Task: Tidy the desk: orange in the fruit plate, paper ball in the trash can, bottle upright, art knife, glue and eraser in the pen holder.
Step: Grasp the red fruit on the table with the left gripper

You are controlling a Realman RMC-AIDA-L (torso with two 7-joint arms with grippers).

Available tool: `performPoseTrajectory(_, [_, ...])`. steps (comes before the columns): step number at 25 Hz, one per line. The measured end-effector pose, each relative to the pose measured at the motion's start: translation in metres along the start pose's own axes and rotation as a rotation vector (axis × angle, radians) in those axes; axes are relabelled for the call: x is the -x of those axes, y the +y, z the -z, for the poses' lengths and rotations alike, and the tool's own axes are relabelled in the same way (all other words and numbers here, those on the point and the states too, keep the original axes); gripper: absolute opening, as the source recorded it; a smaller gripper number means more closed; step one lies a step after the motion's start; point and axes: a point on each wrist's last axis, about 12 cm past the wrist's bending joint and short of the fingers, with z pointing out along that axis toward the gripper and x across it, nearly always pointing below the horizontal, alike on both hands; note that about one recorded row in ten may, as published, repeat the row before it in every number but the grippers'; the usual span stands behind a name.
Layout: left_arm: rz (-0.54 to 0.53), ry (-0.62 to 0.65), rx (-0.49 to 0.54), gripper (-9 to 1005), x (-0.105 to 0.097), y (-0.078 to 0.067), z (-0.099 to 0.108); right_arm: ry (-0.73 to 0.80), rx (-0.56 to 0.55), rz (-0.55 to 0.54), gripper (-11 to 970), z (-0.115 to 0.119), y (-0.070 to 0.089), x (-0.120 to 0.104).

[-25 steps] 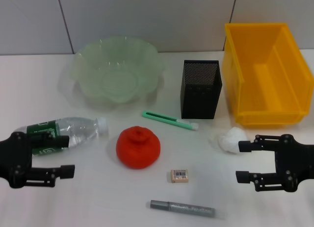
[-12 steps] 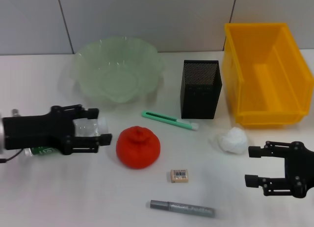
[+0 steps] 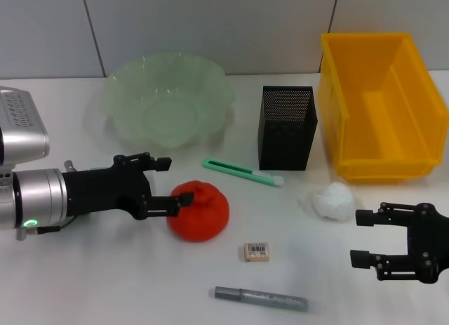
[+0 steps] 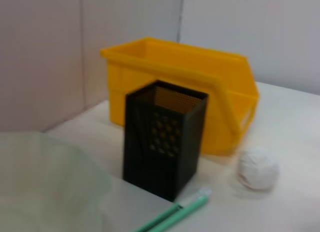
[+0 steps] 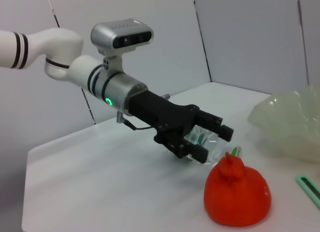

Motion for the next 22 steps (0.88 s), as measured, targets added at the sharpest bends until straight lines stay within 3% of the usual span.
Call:
performPoseTrajectory(8, [-0.025,-0.042,0.028,811,-0.005,-0.001,-0.004,-0.001,0.005,0.009,757,-0.003,-0.003,0.006])
performPoseTrajectory(16, [-0.067,-0.041,-0.022,807,-0.01,-0.014,-0.035,0.004,0.011,0.003,757,-0.006,-0.004,0.008])
performPoseTrajectory(22, [-0.08,-0.017,-0.007,804,-0.011,-0.015,-0.047,0.014,0.012,-0.003,757,-0.006,-0.005,0.009])
